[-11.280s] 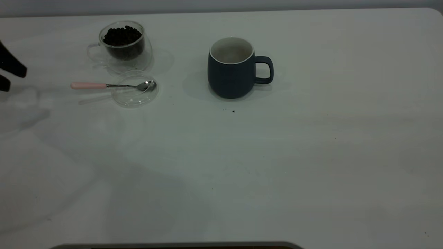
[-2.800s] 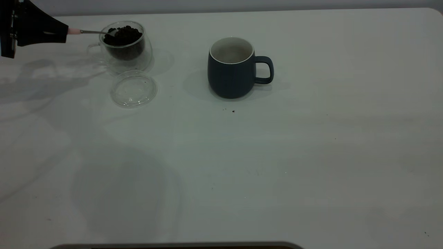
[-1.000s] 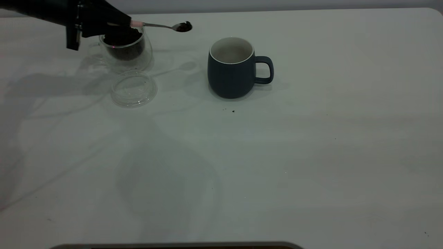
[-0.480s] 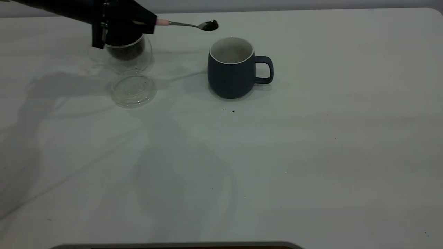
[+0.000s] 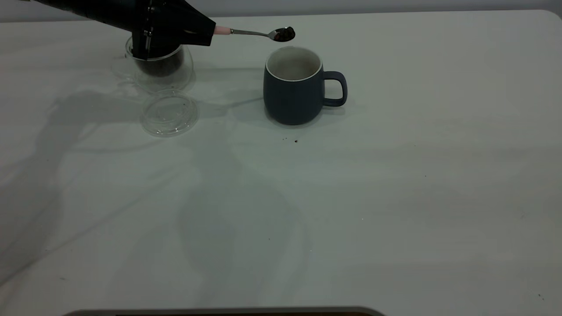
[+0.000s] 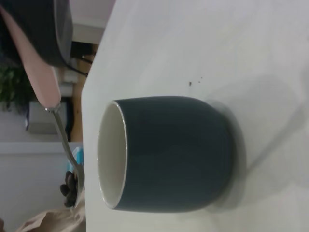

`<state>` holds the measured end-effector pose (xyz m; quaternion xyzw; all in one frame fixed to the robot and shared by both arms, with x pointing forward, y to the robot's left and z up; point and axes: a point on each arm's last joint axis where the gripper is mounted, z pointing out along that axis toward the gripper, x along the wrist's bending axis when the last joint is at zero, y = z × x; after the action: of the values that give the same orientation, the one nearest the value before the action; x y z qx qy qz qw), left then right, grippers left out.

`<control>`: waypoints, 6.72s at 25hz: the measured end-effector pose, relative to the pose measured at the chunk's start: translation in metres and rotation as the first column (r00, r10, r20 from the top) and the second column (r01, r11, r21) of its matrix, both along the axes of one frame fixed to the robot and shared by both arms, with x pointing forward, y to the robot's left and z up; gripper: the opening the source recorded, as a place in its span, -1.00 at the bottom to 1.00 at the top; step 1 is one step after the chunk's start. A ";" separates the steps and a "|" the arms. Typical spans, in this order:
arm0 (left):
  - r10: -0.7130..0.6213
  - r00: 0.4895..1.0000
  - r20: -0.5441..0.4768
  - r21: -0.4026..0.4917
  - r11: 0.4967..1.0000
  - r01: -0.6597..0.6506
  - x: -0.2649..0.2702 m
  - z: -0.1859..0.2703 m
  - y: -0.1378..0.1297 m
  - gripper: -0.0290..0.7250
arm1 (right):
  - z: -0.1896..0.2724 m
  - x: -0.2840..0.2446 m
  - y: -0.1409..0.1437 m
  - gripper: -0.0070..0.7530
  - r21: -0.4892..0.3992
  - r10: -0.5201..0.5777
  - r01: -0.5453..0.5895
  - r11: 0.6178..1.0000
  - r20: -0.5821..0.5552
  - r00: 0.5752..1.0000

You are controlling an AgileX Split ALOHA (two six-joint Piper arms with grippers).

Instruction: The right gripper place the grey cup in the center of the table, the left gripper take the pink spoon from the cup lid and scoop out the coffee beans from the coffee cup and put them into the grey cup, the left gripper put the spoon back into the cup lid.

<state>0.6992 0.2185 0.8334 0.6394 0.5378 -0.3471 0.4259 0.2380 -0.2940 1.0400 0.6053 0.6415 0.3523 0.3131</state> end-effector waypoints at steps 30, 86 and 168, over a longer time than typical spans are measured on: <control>-0.313 0.831 0.460 0.142 0.950 0.280 -0.006 -0.007 -0.015 -0.60 | 0.000 0.000 0.000 0.35 0.000 0.000 0.000 1.000 0.000 1.000; -0.015 1.000 -0.006 0.237 0.971 0.016 -0.049 0.010 0.128 -0.60 | 0.000 0.000 0.000 0.35 0.002 0.001 -0.001 1.000 0.000 1.000; 0.289 0.954 0.083 0.220 0.928 -0.301 -0.050 0.097 0.183 0.42 | 0.000 0.000 0.000 0.35 0.002 0.001 -0.001 1.000 0.000 1.000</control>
<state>0.6496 0.4018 0.9308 0.6046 0.6537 -0.1989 0.4093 0.2380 -0.2938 1.0400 0.6052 0.6415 0.3530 0.3124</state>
